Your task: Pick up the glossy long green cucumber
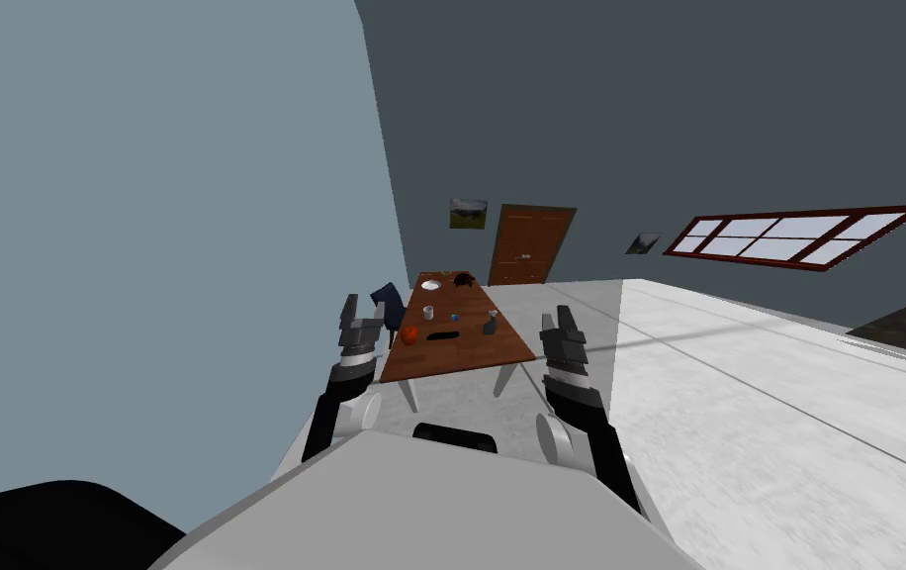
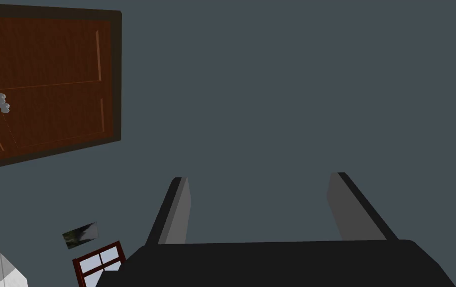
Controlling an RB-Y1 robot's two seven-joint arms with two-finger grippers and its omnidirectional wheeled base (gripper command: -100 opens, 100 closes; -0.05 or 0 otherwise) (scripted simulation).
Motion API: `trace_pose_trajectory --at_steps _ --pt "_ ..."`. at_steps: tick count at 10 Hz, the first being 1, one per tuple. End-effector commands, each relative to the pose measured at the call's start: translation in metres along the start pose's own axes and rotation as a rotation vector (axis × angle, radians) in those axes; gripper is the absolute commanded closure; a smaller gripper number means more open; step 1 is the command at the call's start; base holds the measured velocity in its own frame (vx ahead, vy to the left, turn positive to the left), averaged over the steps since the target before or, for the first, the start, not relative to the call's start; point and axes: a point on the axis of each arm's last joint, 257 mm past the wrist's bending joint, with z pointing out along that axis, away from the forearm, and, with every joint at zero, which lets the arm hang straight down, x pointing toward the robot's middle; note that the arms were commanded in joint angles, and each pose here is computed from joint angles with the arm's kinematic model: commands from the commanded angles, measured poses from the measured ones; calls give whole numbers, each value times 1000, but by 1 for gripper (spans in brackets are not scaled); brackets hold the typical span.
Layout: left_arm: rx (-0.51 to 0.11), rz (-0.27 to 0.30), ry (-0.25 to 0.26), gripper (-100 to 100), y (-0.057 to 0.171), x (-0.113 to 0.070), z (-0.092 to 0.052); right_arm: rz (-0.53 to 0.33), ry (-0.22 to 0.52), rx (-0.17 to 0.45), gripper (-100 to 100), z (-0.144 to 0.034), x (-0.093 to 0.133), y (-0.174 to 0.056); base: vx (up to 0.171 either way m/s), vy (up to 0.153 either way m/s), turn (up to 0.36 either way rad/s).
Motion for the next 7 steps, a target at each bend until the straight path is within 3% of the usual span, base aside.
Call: trace_pose_trajectory --at_steps 1,7 --pt "-17 2 23 -100 5 1 0 0 0 0 0 0 0 0 -14 -2 -36" --pt "-172 -13 86 -100 58 -10 2 0 0 0 0 0 0 0 -50 -6 -85"
